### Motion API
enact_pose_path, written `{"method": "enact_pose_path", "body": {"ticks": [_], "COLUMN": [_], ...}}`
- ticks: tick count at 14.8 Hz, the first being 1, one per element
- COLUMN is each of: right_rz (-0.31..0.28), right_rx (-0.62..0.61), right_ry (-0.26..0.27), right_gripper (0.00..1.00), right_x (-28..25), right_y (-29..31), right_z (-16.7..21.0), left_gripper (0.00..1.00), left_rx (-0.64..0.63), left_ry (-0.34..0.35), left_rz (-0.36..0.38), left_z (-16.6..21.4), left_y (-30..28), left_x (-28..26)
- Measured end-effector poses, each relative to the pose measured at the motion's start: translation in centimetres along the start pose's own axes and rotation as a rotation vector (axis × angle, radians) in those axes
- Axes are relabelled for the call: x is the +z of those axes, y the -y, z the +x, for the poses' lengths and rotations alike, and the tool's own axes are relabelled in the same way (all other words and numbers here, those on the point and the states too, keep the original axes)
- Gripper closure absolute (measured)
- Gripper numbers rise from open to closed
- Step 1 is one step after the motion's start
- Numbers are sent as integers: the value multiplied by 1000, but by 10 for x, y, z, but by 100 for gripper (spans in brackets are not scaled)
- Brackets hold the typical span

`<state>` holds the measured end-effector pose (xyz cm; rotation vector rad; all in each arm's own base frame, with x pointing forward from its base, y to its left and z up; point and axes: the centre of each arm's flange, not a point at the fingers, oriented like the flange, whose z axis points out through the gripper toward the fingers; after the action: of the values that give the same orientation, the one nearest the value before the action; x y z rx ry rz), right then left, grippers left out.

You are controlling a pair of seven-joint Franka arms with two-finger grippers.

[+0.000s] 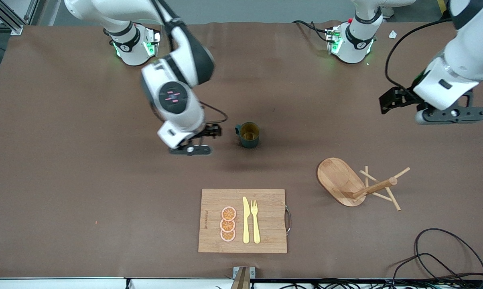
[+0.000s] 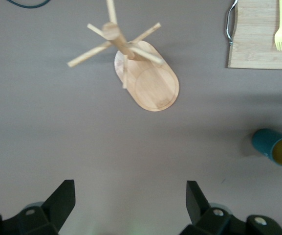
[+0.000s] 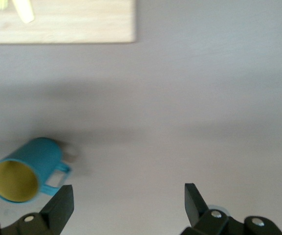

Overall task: Pass cup and hang on rack
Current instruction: 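Release the mug with the right gripper while the left gripper approaches, then lower the left gripper onto the mug handle and close on it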

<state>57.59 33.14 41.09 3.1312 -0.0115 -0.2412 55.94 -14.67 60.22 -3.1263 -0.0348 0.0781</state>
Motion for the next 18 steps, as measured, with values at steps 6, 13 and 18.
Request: {"method": "enact_pose_path", "body": {"ticks": [6,13,18], "right_rz": [4,-32,-20], "right_rx": [-47,28,-4], "right_ry": [26,-5,-7], "right_gripper": [0,0,0], "right_x": [-56,-130,-145], "right_y": [-179,-332,-387], "right_z": [38,40,34], "left_gripper": [0,0,0], "left_rx": [-100,-134,-241], "left_ry": [2,-50,-136], "left_rz": [-8,154,249], "left_z": [4,-23,-78], "left_y": [-92,-209,-323], "left_x": [34,103,185]}}
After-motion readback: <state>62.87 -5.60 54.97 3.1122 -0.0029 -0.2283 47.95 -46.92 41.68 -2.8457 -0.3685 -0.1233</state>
